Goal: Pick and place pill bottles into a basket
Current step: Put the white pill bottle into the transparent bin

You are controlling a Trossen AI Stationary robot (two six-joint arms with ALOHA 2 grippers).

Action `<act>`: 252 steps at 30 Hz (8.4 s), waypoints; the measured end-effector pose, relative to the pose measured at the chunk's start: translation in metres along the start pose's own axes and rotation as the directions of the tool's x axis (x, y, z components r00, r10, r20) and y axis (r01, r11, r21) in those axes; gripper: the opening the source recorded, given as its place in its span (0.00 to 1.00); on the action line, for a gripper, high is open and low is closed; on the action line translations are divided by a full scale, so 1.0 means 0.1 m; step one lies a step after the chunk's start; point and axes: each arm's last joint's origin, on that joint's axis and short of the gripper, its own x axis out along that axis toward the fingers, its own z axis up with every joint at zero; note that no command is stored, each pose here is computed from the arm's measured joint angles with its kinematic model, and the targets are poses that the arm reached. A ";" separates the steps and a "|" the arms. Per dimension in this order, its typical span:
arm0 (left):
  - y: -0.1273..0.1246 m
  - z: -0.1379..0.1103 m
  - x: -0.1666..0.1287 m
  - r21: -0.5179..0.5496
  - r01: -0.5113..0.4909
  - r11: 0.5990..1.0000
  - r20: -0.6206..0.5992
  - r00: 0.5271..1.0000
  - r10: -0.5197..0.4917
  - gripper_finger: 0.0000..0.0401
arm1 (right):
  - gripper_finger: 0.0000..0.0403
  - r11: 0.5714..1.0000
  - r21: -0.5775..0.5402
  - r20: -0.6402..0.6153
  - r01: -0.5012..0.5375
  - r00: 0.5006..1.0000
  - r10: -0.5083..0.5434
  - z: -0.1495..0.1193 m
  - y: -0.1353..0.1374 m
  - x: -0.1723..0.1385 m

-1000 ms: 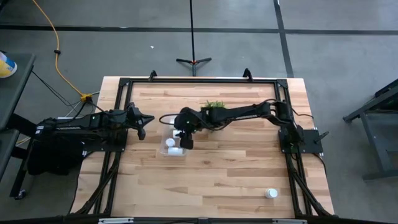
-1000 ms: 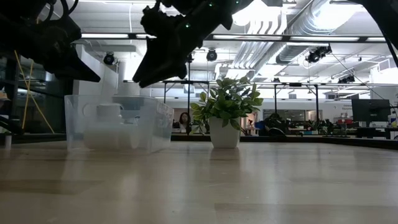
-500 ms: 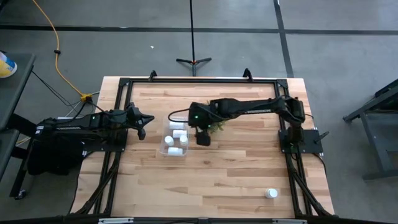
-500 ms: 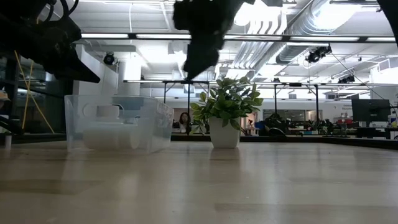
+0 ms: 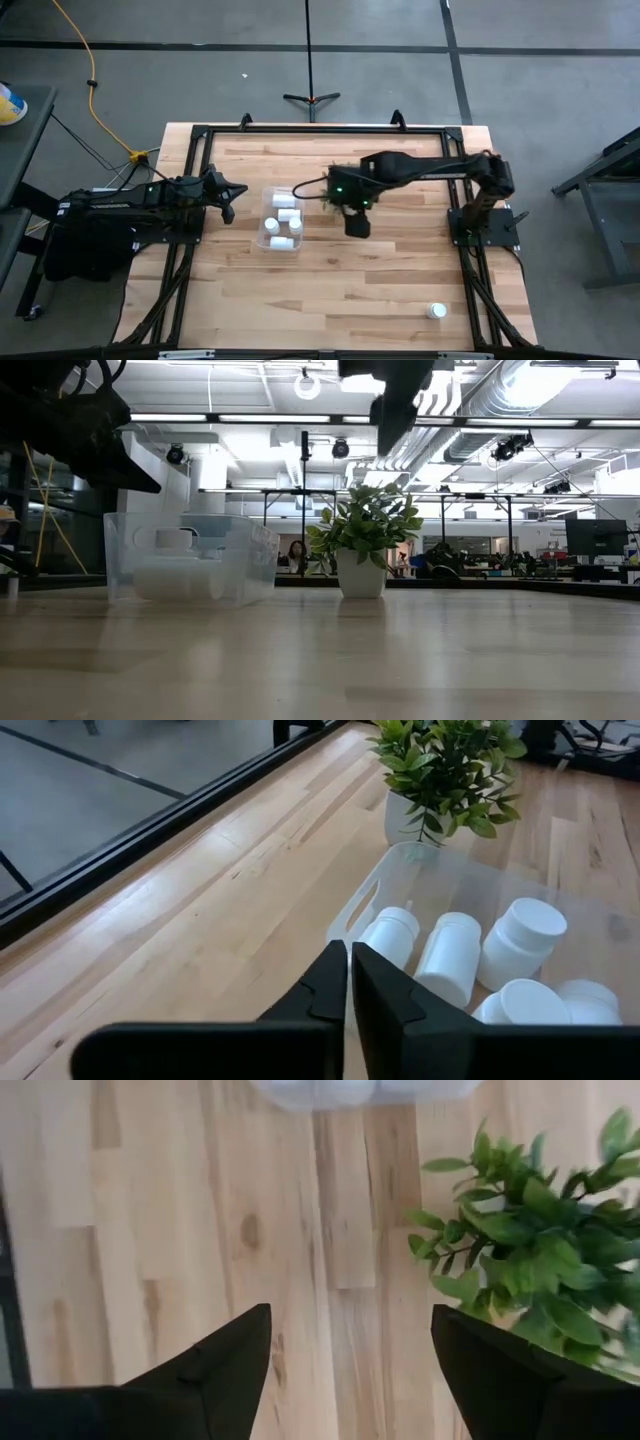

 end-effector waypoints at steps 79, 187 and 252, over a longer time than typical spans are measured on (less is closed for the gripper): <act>0.01 -0.01 0.00 0.000 -0.016 1.000 -0.005 1.000 0.016 0.05 | 0.57 0.952 0.270 -0.128 0.144 0.985 -0.113 -2.60 2.20 0.09; -0.01 -0.02 0.00 -0.073 0.038 0.997 -0.024 0.999 -0.040 0.13 | 0.37 0.962 -0.124 0.408 0.243 0.896 -0.173 0.06 0.36 0.64; 0.01 -0.03 0.00 -0.045 -0.014 0.999 -0.026 1.000 0.012 0.05 | 0.37 0.992 -0.070 0.351 -0.104 0.929 0.122 0.94 0.11 1.17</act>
